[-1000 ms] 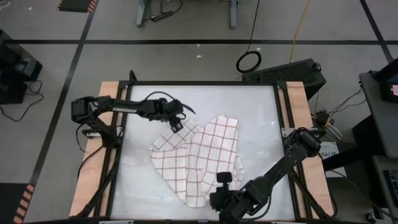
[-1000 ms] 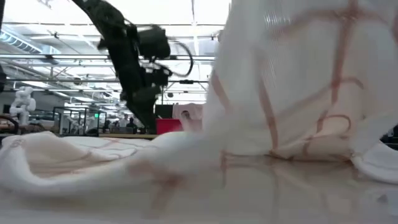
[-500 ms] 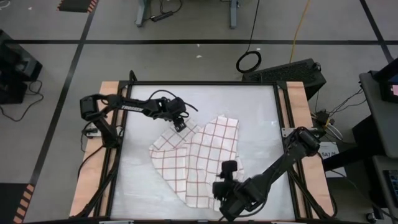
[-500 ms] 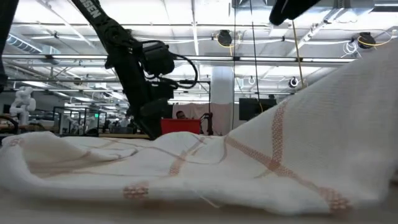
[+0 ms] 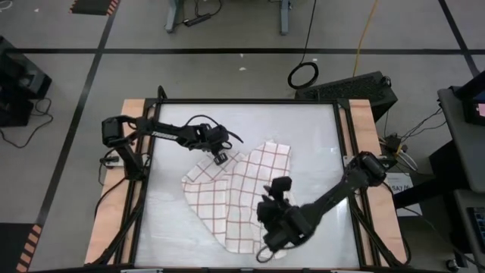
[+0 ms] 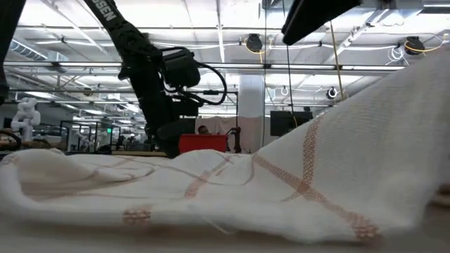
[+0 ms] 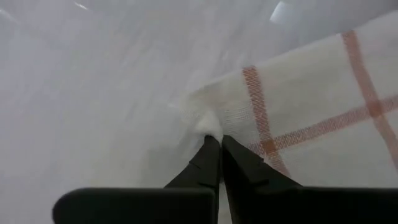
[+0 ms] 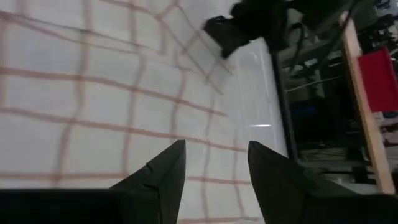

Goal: Roll towel
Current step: Fold the white checkered towel

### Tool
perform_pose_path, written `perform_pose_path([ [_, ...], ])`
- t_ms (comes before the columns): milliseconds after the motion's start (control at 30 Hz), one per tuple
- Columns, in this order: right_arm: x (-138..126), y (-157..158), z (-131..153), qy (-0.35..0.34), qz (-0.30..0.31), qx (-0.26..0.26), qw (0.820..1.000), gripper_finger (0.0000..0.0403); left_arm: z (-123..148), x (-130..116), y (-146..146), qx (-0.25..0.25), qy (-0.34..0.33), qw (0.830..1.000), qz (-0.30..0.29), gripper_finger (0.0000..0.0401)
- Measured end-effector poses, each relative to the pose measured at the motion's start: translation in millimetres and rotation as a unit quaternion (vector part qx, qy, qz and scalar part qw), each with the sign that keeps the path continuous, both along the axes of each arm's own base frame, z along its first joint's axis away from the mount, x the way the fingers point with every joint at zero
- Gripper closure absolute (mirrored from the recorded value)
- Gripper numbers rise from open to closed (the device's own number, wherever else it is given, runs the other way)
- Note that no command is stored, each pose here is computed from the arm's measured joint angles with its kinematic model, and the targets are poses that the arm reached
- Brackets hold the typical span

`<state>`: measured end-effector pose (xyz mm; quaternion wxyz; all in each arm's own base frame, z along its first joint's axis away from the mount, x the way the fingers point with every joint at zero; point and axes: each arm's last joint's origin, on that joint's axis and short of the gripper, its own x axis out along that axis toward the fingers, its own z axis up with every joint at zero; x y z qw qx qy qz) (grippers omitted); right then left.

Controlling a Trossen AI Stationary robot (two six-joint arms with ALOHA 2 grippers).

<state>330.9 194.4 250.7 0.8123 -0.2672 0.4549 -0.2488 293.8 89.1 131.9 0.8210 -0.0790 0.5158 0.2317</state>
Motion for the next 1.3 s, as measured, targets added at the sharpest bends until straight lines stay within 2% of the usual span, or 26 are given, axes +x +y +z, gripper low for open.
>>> perform_pose_path([
  [67,6.6,-14.1,-0.2,0.016,-0.011,-0.01,1.0,0.0246,7.0,-0.8,-5.6,0.02,0.003,1.0,-0.024,0.0389],
  [167,16.9,-38.5,-11.4,0.03,-0.038,-0.01,0.999,0.0254,26.3,0.1,-14.2,0.038,-0.028,0.998,-0.048,0.0395],
  [267,27.2,-61.8,-37.9,0.033,-0.062,0.024,0.997,0.026,47.2,-5.2,-23.9,0.064,-0.048,0.995,-0.053,0.0396],
  [367,38.6,-82.4,-65.2,0.034,-0.048,0.055,0.997,0.0261,71.2,-14.6,-30.0,0.104,-0.066,0.991,-0.059,0.0396],
  [467,54.6,-104.0,-72.3,0.027,-0.008,0.063,0.998,0.0261,93.8,-26.3,-29.1,0.158,-0.086,0.983,-0.028,0.0397],
  [533,63.4,-121.7,-64.9,0.024,0.011,0.058,0.998,0.0261,109.4,-35.5,-28.2,0.19,-0.103,0.976,-0.006,0.0397],
  [633,68.8,-147.8,-39.5,0.004,0.046,0.065,0.997,0.0261,133.7,-48.3,-29.3,0.23,-0.131,0.964,0.014,0.0397],
  [700,66.3,-163.3,-18.0,-0.018,0.067,0.096,0.993,0.0261,152.0,-56.0,-29.7,0.254,-0.15,0.955,0.027,0.0398],
  [767,59.8,-175.8,-2.2,-0.036,0.082,0.15,0.985,0.0261,169.4,-63.2,-30.1,0.278,-0.167,0.945,0.04,0.0398],
  [833,48.7,-183.0,3.2,-0.05,0.077,0.2,0.976,0.0261,184.7,-68.4,-30.7,0.295,-0.184,0.936,0.048,0.0398],
  [900,34.4,-183.2,0.6,-0.056,0.064,0.236,0.968,0.0261,198.0,-72.5,-31.8,0.31,-0.196,0.929,0.048,0.0398],
  [1067,-6.9,-155.4,-36.7,-0.04,0.031,0.308,0.95,0.0261,217.8,-76.7,-32.2,0.333,-0.205,0.92,0.041,0.0398],
  [1300,-45.9,-99.1,-77.8,-0.092,0.05,0.384,0.918,0.0264,222.9,-78.0,-29.2,0.349,-0.194,0.916,0.043,0.0398],
])
